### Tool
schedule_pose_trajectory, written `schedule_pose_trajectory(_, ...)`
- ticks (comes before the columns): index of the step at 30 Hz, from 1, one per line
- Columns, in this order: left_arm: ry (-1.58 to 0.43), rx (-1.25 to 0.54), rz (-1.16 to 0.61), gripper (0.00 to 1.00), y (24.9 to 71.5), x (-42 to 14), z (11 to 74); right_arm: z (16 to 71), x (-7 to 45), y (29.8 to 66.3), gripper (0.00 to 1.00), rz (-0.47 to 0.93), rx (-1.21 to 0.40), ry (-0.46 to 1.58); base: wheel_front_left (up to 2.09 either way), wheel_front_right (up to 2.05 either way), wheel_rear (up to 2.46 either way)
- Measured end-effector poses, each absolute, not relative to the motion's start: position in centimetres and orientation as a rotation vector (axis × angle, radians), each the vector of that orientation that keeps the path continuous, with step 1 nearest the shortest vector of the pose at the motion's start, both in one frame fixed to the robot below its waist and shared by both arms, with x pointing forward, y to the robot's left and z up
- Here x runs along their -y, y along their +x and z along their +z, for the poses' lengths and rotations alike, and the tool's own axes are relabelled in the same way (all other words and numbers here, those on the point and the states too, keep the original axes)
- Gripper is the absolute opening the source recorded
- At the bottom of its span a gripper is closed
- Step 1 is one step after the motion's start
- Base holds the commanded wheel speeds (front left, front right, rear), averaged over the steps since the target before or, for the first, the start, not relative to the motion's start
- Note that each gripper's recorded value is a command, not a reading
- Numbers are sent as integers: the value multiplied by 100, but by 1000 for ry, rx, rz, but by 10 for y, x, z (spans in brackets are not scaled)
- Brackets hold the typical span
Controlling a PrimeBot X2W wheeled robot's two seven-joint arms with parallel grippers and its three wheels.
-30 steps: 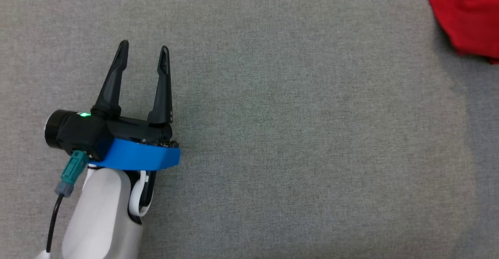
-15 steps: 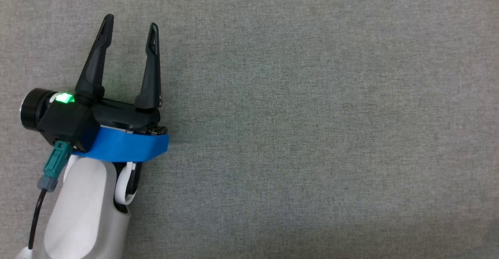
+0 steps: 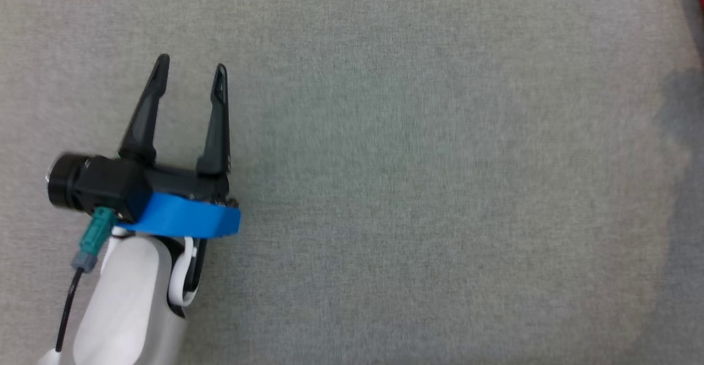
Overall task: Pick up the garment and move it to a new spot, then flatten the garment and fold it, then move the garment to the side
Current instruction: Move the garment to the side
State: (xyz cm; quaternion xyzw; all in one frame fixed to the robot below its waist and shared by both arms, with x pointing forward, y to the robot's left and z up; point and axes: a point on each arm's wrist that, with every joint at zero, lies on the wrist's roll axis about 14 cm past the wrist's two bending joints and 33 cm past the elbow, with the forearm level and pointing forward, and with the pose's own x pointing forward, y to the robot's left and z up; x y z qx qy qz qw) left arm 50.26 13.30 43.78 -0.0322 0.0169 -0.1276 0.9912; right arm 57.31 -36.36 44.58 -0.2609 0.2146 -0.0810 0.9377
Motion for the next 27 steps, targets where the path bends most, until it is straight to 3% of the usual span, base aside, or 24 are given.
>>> schedule_pose_trajectory(11,-94,-11,-168,100,448,-156,474,513,258,518,100,-3,-37,-197,0,0,0)
schedule_pose_trajectory(19,-113,-25,-128,100,411,-165,477,523,207,451,100,79,33,-47,0,0,0)
schedule_pose_trajectory(27,-140,-34,-80,100,383,-175,475,517,198,406,100,38,47,64,0,0,0)
